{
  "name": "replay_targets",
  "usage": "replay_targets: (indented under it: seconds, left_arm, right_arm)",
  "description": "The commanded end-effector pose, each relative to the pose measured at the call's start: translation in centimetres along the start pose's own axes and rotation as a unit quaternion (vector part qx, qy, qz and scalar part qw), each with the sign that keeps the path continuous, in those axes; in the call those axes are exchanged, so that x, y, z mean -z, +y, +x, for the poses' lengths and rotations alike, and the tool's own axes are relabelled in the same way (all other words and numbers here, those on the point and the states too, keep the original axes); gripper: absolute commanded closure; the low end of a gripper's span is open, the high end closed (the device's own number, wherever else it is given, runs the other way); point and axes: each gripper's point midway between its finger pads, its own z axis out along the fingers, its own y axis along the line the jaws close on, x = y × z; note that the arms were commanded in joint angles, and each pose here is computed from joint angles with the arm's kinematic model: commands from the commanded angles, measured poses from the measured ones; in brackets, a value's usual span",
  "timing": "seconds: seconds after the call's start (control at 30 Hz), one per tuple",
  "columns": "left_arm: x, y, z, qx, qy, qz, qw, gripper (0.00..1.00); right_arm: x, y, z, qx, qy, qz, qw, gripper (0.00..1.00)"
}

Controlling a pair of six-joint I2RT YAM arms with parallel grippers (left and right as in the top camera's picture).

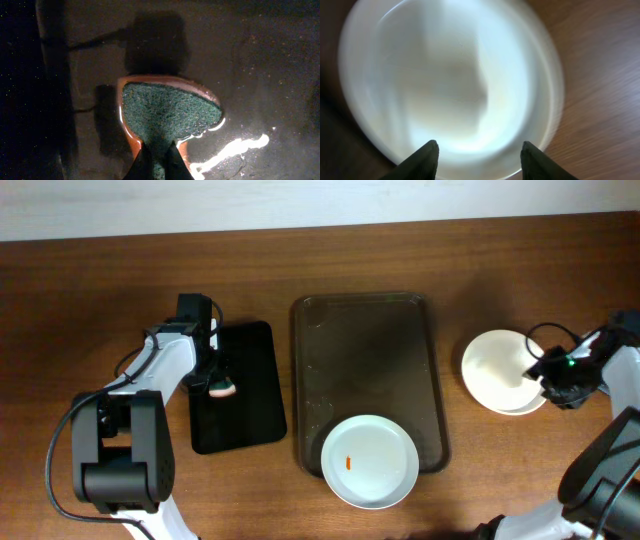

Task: Clean dirty plates on tray and stack at the side
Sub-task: 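Lift the top plate with the right gripper and stack it on the first plate, then grasp the rim of the bottom plate with the right gripper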

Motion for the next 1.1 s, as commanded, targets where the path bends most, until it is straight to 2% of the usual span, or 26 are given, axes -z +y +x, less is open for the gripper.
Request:
replay_targets:
  seconds: [0.0, 0.07, 0.1, 0.17, 0.27, 0.3, 0.33, 0.37, 0.43, 0.47, 0.5, 0.53, 0.6, 0.67, 0.73, 0.77, 0.8, 0.87, 0.93, 0.97, 1.0, 1.07]
  left_arm:
    - [-2.5, 0.6, 2.7, -0.01, 0.049, -0.014, 0.999, 1.0]
    - [-2.5, 0.5, 2.7, -0.011, 0.049, -0.014, 0.999, 1.0]
    - [-2.5, 0.6, 2.7, -0.01, 0.049, -0.014, 0.999, 1.0]
    - [-2.5, 0.5, 2.7, -0.011, 0.049, -0.014, 0.999, 1.0]
    - [-2.5, 0.6, 2.7, -0.01, 0.049, -0.014, 0.999, 1.0]
    - [-2.5, 0.6, 2.7, -0.01, 0.049, -0.014, 0.999, 1.0]
    - [-2.5, 0.6, 2.7, -0.01, 0.049, -0.014, 0.999, 1.0]
    - [-2.5, 0.6, 2.7, -0.01, 0.049, -0.014, 0.999, 1.0]
    - [-2.5, 0.6, 2.7, -0.01, 0.049, -0.014, 0.999, 1.0]
    - [-2.5, 0.6, 2.7, -0.01, 0.049, -0.014, 0.999, 1.0]
    - [-2.5, 0.6, 2.7, -0.01, 0.049, -0.014, 0.999, 1.0]
    - [-2.5, 0.6, 2.7, -0.01, 0.049, -0.013, 0.999, 1.0]
    - [-2.5, 0.6, 2.7, -0.01, 0.049, -0.013, 0.999, 1.0]
    - [-2.5, 0.5, 2.7, -0.01, 0.049, -0.013, 0.999, 1.0]
    - [-2.5, 0.5, 2.7, -0.01, 0.049, -0.013, 0.999, 1.0]
    - [-2.5, 0.4, 2.7, -0.01, 0.05, -0.008, 0.999, 1.0]
    - [-2.5, 0.4, 2.7, -0.01, 0.05, -0.008, 0.999, 1.0]
    - [-2.5, 0.4, 2.7, -0.01, 0.05, -0.008, 0.999, 1.0]
    - [-2.4, -0.2, 3.1, -0.01, 0.058, 0.009, 0.998, 1.0]
    - [-2.4, -0.4, 3.2, -0.016, 0.06, 0.017, 0.998, 0.96]
    - [-2.5, -0.3, 2.7, -0.017, 0.049, 0.011, 0.999, 1.0]
    - [-2.9, -0.1, 2.2, -0.019, 0.034, 0.004, 0.999, 1.0]
  right_arm:
    - [5.2, 9.7, 5.1, 0.158, -0.02, -0.078, 0.984, 0.48]
    - [6.1, 13.8, 12.2, 0.26, 0.031, -0.079, 0.962, 0.49]
    - [5.4, 14.1, 15.7, 0.301, 0.073, -0.044, 0.95, 0.49]
    - [3.1, 12.2, 20.6, 0.332, 0.119, 0.057, 0.934, 0.49]
    - [-0.8, 8.7, 26.1, 0.355, 0.176, 0.091, 0.914, 0.5]
    - [-2.1, 6.9, 27.0, 0.334, 0.186, 0.107, 0.918, 0.5]
    - [-3.2, 6.2, 27.4, 0.333, 0.186, 0.101, 0.919, 0.58]
    - [-4.3, 5.7, 27.7, 0.332, 0.183, 0.094, 0.92, 0.74]
    - [-4.8, 5.6, 27.7, 0.326, 0.176, 0.091, 0.924, 0.94]
    - [-4.8, 6.3, 27.2, 0.326, 0.167, 0.083, 0.927, 0.96]
    - [-4.6, 7.1, 26.4, 0.325, 0.154, 0.078, 0.93, 0.96]
    - [-3.7, 9.0, 22.8, 0.325, 0.089, 0.087, 0.938, 0.96]
    - [-3.2, 12.0, 17.2, 0.364, -0.022, 0.075, 0.928, 0.96]
    - [-3.9, 15.0, 14.5, 0.399, -0.081, 0.034, 0.913, 0.96]
    - [-6.3, 15.2, 14.2, 0.402, -0.074, 0.038, 0.912, 0.96]
    - [-7.7, 14.6, 14.4, 0.402, -0.057, 0.05, 0.912, 0.83]
    - [-7.9, 14.5, 14.4, 0.402, -0.055, 0.052, 0.912, 0.6]
    - [-6.4, 15.6, 13.4, 0.396, -0.074, 0.04, 0.914, 0.58]
    - [-5.2, 15.5, 13.5, 0.388, -0.049, 0.036, 0.919, 0.57]
    - [-5.0, 15.4, 13.7, 0.385, -0.038, 0.034, 0.921, 0.57]
    - [-4.9, 15.5, 14.0, 0.383, -0.029, 0.023, 0.923, 0.57]
    - [-5.0, 15.8, 14.4, 0.382, -0.019, 0.01, 0.924, 0.57]
